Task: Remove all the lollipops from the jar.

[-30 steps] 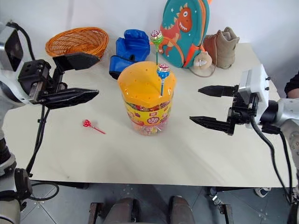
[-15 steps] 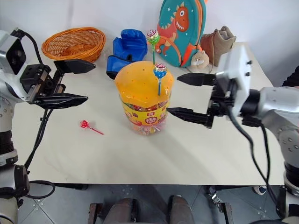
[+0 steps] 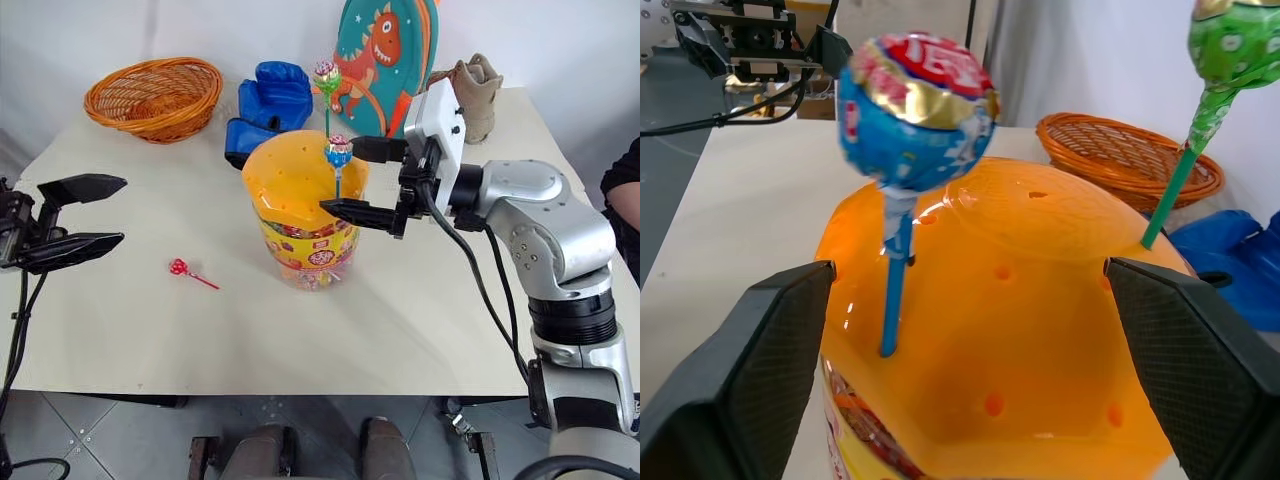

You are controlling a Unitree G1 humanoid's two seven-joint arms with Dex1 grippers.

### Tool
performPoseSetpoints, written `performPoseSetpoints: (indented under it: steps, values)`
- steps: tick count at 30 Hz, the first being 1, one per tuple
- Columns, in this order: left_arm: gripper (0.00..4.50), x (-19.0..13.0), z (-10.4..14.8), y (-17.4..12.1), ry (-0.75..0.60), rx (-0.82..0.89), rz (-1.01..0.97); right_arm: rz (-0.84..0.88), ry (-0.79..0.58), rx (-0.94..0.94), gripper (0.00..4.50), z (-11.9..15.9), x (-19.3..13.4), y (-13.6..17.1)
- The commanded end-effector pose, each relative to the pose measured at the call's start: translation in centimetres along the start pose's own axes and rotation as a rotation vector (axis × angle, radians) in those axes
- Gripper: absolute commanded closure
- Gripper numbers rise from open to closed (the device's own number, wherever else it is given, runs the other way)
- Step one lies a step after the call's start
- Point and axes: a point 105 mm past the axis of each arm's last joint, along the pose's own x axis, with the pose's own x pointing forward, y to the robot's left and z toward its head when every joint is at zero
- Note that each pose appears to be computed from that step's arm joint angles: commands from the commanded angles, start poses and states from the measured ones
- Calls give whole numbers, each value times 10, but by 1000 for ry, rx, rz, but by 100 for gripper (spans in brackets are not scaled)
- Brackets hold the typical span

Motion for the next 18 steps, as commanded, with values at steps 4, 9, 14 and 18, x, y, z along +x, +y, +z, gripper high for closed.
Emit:
performPoseSetpoints:
  steps: [4,9,14,18]
  values:
    - [0,-2,10,-6,-47,47,18,25,-56,-65,187,23,-4,1]
    - [0,1,10,-8,-57,44,10,35,-63,-66,359,28,-7,3]
    - [0,3,7,-10,-66,31,-5,31,-97,-89,448,43,-6,0]
    - [0,6,4,-11,-67,24,-20,30,-141,-101,448,61,-7,-2]
